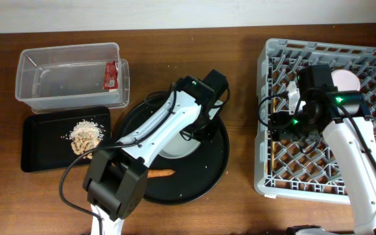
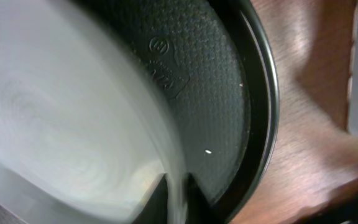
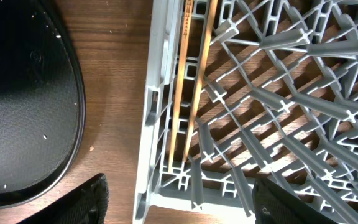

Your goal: Sort waste into correct bins and load items into the dishwasher rack

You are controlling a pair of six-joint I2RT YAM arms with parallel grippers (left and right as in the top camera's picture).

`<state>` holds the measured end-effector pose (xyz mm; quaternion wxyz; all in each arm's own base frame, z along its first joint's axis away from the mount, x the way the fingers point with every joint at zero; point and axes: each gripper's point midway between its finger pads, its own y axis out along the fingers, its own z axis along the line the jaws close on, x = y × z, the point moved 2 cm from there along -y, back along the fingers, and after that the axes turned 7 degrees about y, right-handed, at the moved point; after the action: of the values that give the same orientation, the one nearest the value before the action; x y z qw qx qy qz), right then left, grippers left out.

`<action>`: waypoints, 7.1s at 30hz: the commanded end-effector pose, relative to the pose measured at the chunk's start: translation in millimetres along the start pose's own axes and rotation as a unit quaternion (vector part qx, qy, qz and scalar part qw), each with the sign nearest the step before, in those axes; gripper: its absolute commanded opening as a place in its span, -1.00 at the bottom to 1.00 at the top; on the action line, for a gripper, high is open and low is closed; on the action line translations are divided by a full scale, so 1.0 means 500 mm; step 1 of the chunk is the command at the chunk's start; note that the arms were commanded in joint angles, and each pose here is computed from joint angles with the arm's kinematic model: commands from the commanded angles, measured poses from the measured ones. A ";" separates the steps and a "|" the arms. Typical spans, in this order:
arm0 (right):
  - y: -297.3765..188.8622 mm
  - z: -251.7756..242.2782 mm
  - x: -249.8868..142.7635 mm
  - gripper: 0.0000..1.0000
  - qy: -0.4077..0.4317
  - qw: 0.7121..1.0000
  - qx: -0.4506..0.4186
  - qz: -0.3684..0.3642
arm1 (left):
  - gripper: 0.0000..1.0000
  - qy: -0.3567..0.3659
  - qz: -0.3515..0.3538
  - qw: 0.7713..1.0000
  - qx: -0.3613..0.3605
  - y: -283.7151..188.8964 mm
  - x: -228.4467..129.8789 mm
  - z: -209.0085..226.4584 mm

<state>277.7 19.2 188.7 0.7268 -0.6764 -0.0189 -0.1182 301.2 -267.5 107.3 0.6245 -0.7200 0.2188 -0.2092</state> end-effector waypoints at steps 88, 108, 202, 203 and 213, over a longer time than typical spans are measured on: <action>-0.109 -0.169 0.058 0.73 0.210 0.972 -0.066 -0.085 | 0.98 -0.450 0.011 0.890 -0.071 -0.132 -0.236 0.255; -0.091 -0.160 0.047 0.75 0.210 0.974 -0.053 -0.067 | 0.98 -0.580 0.026 0.814 0.021 0.099 -0.279 0.181; -0.103 -0.006 -0.101 0.97 -0.023 0.959 0.076 -0.273 | 0.98 -0.252 -0.391 0.869 0.169 -0.315 -0.481 0.279; -0.100 -0.006 -0.100 0.97 -0.022 0.960 0.075 -0.269 | 0.98 -0.252 -0.391 0.869 0.169 -0.314 -0.481 0.279; -0.060 -0.008 -0.102 0.97 -0.022 0.968 0.070 -0.241 | 0.98 -0.252 -0.391 0.869 0.169 -0.314 -0.481 0.279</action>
<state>226.4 23.8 202.6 0.7294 -0.6051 -0.1938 -0.2533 193.3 4.9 240.8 0.6383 -0.6562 -0.2922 -0.2770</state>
